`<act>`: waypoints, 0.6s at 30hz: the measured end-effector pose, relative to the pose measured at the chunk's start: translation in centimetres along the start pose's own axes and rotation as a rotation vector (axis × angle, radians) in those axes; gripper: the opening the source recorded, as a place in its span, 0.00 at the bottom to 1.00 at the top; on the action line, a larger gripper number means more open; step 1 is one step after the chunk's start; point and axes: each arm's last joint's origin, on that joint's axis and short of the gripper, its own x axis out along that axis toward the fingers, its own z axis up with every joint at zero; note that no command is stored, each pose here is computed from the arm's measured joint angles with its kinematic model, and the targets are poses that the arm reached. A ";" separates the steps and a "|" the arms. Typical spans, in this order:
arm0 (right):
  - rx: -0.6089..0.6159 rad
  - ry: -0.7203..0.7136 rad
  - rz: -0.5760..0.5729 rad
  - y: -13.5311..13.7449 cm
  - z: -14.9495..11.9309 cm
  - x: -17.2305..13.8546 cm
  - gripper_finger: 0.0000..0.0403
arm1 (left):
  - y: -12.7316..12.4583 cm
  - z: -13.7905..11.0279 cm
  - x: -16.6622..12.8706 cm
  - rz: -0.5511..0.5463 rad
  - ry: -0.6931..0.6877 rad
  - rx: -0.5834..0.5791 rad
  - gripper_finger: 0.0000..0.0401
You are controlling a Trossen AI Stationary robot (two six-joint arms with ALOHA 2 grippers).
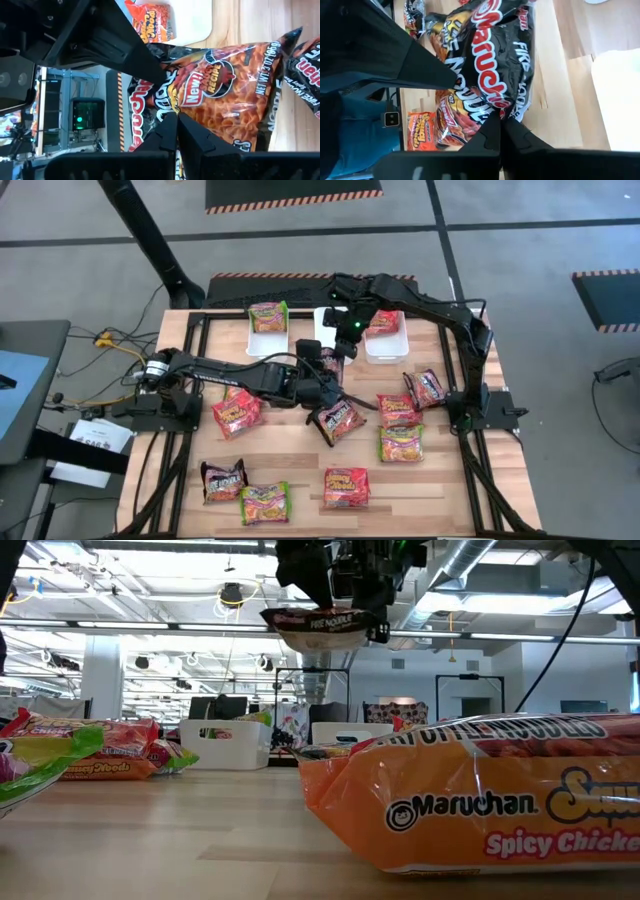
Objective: Sort Maruchan noodles
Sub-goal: Put the black noodle pack into the middle white bin
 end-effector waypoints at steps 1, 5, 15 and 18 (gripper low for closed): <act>0.000 0.000 -0.002 0.0 0.0 0.0 0.03 | 0.0 0.0 0.0 0.000 0.000 -0.004 0.00; 0.004 0.010 -0.048 -0.1 -0.1 0.0 0.01 | 0.1 0.0 0.0 0.028 0.007 -0.043 0.00; 0.036 0.014 -0.096 -1.5 -0.4 -0.9 0.01 | 1.2 0.0 -0.6 0.152 0.035 -0.115 0.00; 0.010 0.009 -0.129 -2.3 -0.4 -1.4 0.01 | 1.7 0.2 -0.9 0.158 0.027 -0.143 0.00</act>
